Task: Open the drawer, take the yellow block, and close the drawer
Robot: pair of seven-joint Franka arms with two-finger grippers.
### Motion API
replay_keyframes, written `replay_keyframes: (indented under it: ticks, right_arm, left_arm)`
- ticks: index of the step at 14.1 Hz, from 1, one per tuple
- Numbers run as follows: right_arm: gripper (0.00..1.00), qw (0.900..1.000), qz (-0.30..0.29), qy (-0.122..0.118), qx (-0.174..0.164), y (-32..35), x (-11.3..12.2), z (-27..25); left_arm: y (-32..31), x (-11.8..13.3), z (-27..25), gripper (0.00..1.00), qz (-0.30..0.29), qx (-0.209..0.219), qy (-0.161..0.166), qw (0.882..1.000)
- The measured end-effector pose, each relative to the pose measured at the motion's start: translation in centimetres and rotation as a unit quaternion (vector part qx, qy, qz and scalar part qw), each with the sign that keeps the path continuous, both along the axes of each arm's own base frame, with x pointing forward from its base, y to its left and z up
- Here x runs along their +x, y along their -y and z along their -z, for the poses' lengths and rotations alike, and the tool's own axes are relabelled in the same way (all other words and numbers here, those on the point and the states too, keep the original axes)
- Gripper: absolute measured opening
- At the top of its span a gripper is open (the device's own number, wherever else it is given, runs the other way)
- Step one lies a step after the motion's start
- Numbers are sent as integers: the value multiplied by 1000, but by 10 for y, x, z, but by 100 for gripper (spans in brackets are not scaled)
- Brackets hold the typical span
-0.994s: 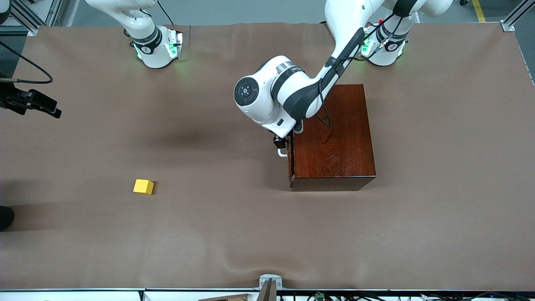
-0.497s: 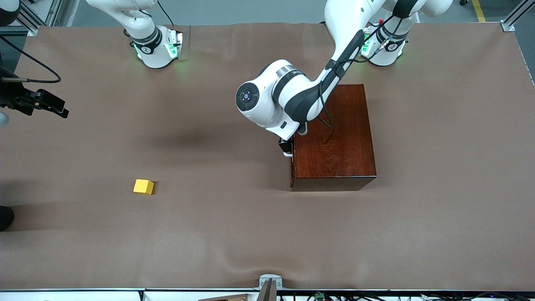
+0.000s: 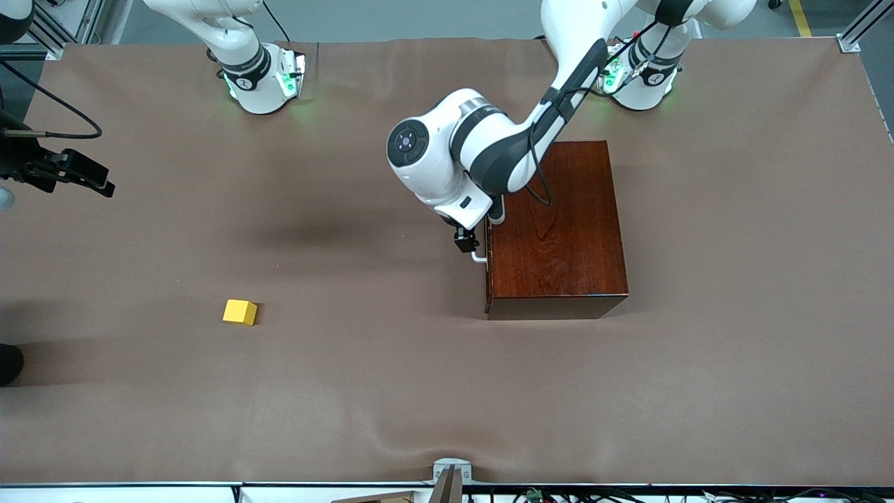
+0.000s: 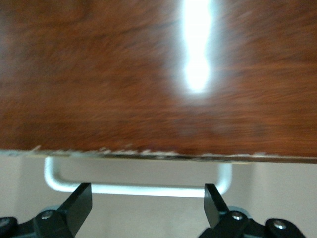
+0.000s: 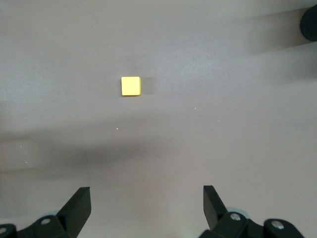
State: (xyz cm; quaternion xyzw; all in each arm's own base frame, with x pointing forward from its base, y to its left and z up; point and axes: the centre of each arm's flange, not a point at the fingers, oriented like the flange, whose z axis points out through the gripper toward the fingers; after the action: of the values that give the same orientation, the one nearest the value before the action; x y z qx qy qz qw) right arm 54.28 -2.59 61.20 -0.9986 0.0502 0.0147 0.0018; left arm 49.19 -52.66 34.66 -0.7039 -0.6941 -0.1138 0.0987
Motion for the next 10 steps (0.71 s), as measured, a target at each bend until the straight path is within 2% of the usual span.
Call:
replay_keyframes:
  ticks: [2, 5, 10]
  right_arm:
    - [100, 1000, 0, 1, 0, 0, 0, -1]
    - [100, 1000, 1, -1, 0, 1, 0, -1]
    - [100, 1000, 3, 5, -1, 3, 0, -7]
  left_arm:
    - [-13, 15, -24, 100, 19, 18, 39, 999]
    - [-43, 45, -68, 100, 41, 14, 72, 996]
    - [-154, 133, -121, 100, 49, -28, 99, 993]
